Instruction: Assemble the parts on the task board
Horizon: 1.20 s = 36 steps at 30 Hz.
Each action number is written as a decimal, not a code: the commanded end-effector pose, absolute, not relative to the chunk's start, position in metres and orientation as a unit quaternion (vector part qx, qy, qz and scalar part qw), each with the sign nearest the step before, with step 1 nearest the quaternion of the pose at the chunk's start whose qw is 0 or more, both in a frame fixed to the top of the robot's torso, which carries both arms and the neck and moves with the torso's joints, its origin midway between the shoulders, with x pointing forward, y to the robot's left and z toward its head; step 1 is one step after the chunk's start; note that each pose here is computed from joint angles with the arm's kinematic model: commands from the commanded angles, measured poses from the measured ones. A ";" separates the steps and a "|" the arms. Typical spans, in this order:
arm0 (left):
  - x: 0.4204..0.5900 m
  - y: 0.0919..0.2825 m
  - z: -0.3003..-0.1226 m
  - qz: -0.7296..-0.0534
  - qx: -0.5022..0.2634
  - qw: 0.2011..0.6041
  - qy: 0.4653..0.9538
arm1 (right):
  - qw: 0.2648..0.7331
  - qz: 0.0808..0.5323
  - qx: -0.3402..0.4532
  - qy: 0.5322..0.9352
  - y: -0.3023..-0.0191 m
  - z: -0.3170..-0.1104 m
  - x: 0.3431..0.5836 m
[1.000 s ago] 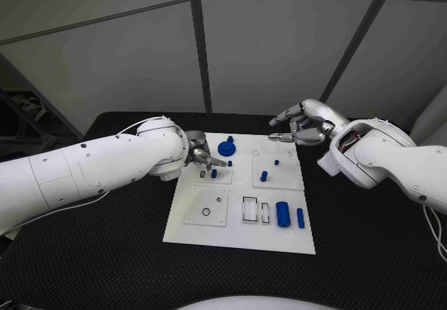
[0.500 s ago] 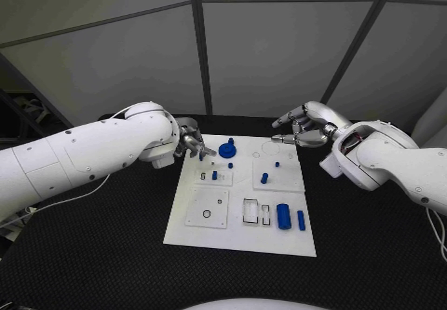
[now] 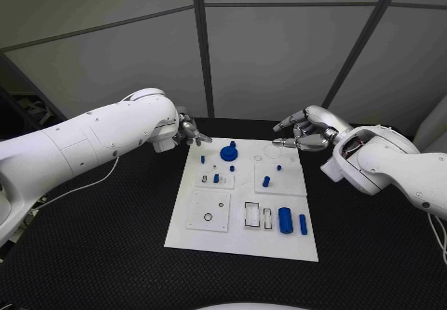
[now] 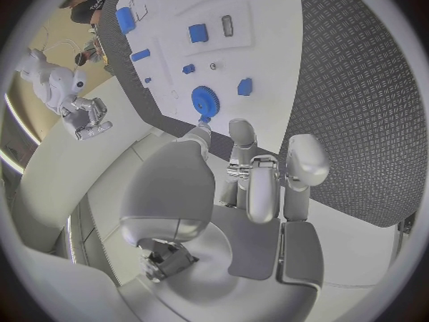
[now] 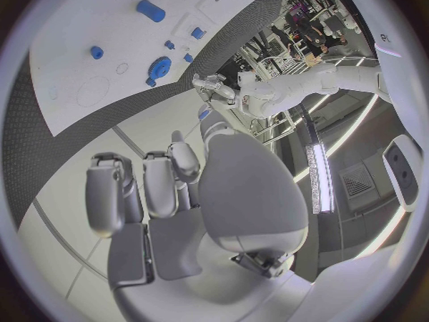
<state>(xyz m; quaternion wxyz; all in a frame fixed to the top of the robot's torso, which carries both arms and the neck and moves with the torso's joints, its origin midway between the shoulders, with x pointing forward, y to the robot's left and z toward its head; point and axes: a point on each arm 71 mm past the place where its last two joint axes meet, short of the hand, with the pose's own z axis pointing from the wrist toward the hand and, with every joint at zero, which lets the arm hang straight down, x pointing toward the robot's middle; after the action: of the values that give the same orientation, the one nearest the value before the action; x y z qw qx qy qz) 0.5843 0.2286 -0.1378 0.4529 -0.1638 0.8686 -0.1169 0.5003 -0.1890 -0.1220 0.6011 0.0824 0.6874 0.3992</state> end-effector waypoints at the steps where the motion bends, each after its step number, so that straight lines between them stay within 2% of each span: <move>1: 0.588 0.228 -0.141 -0.109 -0.140 0.439 0.881 | 0.603 0.402 0.081 0.684 -0.188 -0.120 0.500; 15: 0.597 0.225 -0.155 -0.074 -0.121 0.427 0.893 | 0.602 0.404 0.079 0.684 -0.186 -0.120 0.500; 36: 0.594 0.220 -0.168 -0.060 -0.097 0.394 0.912 | 0.601 0.405 0.078 0.685 -0.184 -0.120 0.500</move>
<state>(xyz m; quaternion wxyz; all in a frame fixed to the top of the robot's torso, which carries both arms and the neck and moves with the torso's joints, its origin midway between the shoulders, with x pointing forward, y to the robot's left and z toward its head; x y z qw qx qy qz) 0.5951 0.2211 -0.1673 0.4044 -0.1109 0.9057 -0.0629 0.4999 -0.1854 -0.1219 0.5994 0.0807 0.6874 0.4021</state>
